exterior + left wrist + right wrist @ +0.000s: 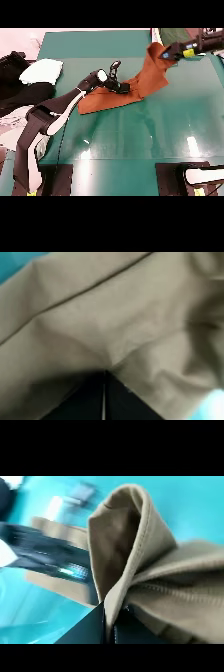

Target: Fold the shirts.

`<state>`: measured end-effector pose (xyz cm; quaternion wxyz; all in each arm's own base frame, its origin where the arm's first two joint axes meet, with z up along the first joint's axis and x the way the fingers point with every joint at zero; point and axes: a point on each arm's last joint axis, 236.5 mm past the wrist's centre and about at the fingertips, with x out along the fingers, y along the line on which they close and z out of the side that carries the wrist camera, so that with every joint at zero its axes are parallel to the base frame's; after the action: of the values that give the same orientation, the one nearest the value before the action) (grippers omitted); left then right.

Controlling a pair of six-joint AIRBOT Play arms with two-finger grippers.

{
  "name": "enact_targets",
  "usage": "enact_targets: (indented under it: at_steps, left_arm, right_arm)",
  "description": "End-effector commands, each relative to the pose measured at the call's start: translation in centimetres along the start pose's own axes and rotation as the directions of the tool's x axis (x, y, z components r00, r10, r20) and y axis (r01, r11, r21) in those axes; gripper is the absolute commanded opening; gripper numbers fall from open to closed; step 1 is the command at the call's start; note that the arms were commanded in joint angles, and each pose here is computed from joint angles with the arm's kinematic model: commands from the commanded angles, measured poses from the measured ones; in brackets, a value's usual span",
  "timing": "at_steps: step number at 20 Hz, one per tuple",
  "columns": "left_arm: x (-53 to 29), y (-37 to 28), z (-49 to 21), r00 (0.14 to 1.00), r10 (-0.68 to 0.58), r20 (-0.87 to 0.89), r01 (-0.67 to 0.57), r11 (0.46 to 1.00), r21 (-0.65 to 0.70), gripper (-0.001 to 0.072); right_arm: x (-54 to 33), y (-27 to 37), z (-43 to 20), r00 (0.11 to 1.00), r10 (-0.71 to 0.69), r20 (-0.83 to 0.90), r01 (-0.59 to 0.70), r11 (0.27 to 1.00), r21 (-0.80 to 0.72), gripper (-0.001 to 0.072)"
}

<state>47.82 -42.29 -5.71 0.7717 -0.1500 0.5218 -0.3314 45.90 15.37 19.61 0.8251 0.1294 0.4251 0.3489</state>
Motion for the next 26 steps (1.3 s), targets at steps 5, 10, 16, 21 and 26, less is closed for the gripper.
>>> enact_targets:
  at_steps: [5,10,16,21,26]
  left_arm:
    - [-8.0,5.2,3.0,0.985,0.165,-0.052,-0.159,0.982,0.101,0.0021]
    - [-21.9,9.9,8.5,0.943,0.313,0.110,-0.322,0.943,0.081,0.0021]
    - [-34.5,11.1,11.6,0.881,0.368,0.298,-0.386,0.922,0.004,0.0022]
    - [-35.8,11.6,10.6,0.878,0.397,0.268,-0.418,0.908,0.023,0.0022]
    - [-35.7,11.5,10.6,0.879,0.392,0.270,-0.414,0.910,0.029,0.0023]
  right_arm:
    - [3.2,10.1,0.5,0.993,0.121,-0.013,-0.122,0.979,-0.162,0.0016]
    - [9.1,16.1,-2.0,0.959,0.264,-0.098,-0.278,0.944,-0.180,0.0016]
    - [22.6,26.5,-6.0,0.890,0.448,-0.081,-0.454,0.864,-0.217,0.0333]
    - [21.4,18.1,-4.2,0.967,0.227,-0.117,-0.250,0.934,-0.254,0.0332]
    - [18.0,1.4,-9.5,0.952,0.078,-0.297,-0.064,0.996,0.057,0.0355]
